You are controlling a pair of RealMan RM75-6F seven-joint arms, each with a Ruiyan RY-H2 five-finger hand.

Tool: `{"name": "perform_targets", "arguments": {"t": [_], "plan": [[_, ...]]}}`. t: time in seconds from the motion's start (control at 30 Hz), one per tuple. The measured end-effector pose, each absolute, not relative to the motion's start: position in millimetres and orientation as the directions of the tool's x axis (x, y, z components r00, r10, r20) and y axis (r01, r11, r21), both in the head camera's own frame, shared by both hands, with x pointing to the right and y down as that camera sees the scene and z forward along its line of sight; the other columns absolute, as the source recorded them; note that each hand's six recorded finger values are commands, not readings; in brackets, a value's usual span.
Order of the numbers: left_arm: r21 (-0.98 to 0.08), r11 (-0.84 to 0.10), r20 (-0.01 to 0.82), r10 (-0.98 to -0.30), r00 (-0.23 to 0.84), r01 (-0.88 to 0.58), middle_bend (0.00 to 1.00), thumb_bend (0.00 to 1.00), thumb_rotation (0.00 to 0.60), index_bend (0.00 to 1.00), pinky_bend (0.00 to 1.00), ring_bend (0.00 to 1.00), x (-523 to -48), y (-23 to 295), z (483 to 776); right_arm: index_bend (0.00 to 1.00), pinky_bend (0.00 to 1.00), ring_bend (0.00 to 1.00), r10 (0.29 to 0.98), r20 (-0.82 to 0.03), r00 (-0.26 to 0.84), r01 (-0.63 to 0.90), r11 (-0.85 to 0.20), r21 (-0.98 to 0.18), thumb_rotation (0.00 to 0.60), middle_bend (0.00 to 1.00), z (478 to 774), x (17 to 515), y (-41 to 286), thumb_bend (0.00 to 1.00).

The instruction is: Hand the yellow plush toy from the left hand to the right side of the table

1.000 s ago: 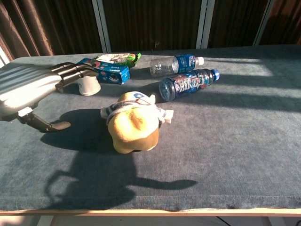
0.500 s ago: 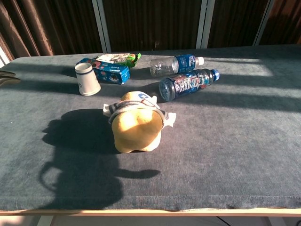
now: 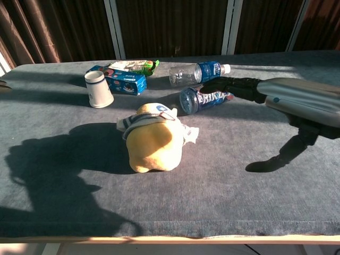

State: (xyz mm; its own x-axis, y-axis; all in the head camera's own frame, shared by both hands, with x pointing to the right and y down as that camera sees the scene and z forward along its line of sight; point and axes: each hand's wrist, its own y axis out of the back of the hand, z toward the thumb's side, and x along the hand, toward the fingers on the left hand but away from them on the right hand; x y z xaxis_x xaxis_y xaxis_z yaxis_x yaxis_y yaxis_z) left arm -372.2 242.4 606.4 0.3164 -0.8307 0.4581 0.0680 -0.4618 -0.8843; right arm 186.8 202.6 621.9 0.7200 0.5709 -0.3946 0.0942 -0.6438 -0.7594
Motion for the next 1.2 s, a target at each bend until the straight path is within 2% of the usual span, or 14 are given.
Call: {"name": "perform_targets", "arguments": {"t": [0.13,0.4,0.67,0.83,1.03,1.17,1.2], "plan": [[-0.885,-0.462,0.453,-0.831,0.323,0.051,0.0,0.26,0.6,0.0,0.33,0.11,-374,243,603,0.0,0.0,0.0,0.541,-0.409,0.735,0.066,-0.658,-0.75,0.6,0.0,638,159,200,0.0],[-0.881,-0.472,0.455,-0.829,0.326,0.031,0.01,0.27,0.6,0.0,0.34,0.12,-377,243,600,0.0,0.0,0.0,0.564,-0.445,0.696,0.029,-0.64,-0.767,0.6,0.0,673,123,191,0.0],[-0.884,-0.468,0.447,-0.835,0.32,0.013,0.02,0.27,0.6,0.0,0.35,0.13,-382,242,594,0.0,0.12,0.0,0.593,-0.456,0.664,0.012,-0.617,-0.787,0.6,0.0,708,92,179,0.0],[-0.883,-0.469,0.445,-0.837,0.318,0.0,0.02,0.27,0.6,0.0,0.35,0.14,-384,241,592,0.01,0.18,0.01,0.608,-0.445,0.658,0.044,-0.62,-0.783,0.6,0.03,718,69,173,0.0],[-0.88,-0.475,0.448,-0.836,0.318,-0.008,0.03,0.27,0.6,0.0,0.35,0.15,-387,240,591,0.13,0.3,0.12,0.62,-0.426,0.659,0.101,-0.634,-0.767,0.6,0.14,725,47,172,0.0],[-0.877,-0.481,0.452,-0.832,0.322,-0.013,0.04,0.27,0.6,0.0,0.35,0.15,-388,240,591,0.26,0.43,0.27,0.633,-0.413,0.655,0.122,-0.628,-0.769,0.6,0.26,732,39,173,0.0],[-0.876,-0.481,0.451,-0.832,0.323,-0.015,0.04,0.27,0.6,0.0,0.35,0.15,-388,240,591,0.31,0.49,0.33,0.637,-0.408,0.654,0.122,-0.622,-0.774,0.6,0.3,733,38,173,0.0]]}}
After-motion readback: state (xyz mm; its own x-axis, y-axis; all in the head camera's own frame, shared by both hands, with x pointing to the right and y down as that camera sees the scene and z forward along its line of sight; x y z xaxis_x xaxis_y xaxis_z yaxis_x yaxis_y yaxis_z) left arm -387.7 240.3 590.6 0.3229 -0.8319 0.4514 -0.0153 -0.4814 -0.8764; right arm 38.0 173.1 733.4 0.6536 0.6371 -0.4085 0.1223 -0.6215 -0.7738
